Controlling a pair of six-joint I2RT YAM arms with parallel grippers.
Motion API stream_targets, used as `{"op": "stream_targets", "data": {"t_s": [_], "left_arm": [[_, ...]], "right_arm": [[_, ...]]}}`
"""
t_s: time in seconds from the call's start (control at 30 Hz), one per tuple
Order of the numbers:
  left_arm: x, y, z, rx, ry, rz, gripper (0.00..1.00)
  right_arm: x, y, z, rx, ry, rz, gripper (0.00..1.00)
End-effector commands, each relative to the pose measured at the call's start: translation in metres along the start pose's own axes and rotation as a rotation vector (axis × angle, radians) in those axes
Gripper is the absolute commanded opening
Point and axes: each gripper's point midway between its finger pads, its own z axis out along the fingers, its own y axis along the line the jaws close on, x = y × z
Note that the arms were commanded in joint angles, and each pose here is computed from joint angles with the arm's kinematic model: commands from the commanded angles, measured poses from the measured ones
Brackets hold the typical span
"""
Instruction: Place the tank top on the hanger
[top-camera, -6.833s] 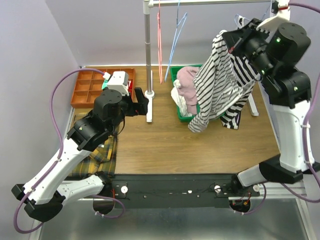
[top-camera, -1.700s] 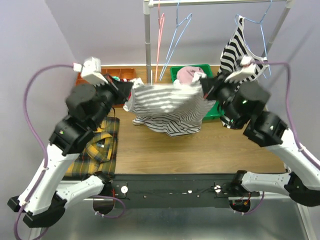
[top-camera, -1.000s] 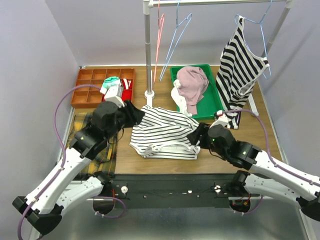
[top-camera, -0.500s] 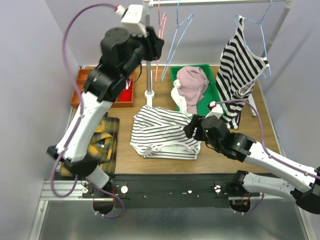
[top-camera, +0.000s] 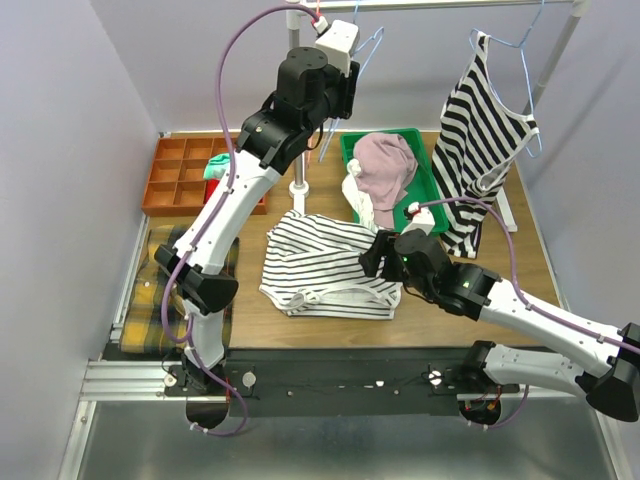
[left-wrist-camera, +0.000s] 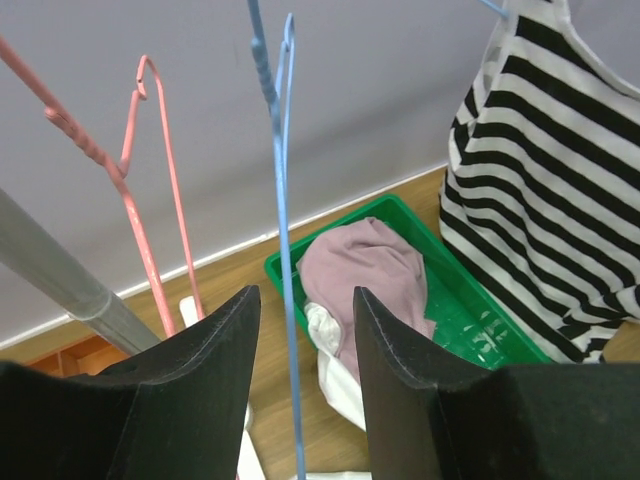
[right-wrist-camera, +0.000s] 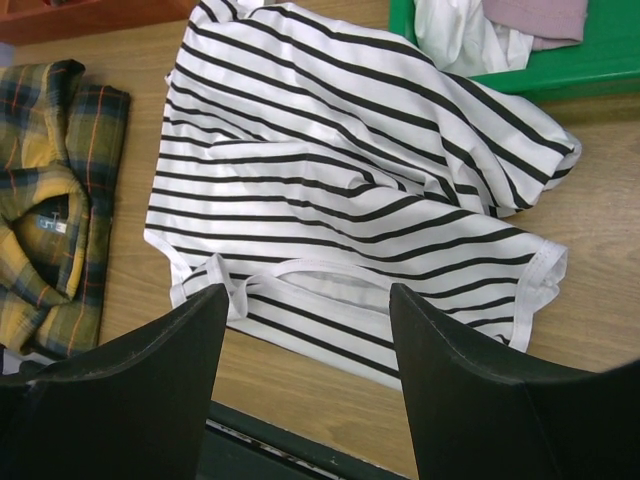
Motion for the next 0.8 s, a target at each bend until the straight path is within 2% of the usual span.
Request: {"op": "stream_targets", "data": {"t_s": [0.0,0.27,0.57,0.67,0.77], "left_arm": [[0.004,0.010,0.010,-0.065,-0.002,0.047,0.49],[0.025,0.008,0.028,-0.070,0.034,0.069,0.43],[0.041,0.007,0.036,-0.072,0.057,0.056,0.31],[0.041,0.006,0.037,-0.072,0.053,0.049,0.24],[0.036,0.005,0.037,-0.070,0.041,0.042,0.10]], "right_arm": [[0.002,0.005,0.001,-0.029,0.005,0.012,0.74],[0.005,0.004,0.001,-0.030,0.008,0.021,0.74],[0.006,0.002,0.001,-0.027,0.007,0.025,0.74],[0.005,0.002,-0.001,-0.029,0.005,0.026,0.74],[0.004,0.001,-0.002,-0.024,0.004,0.025,0.74]]}}
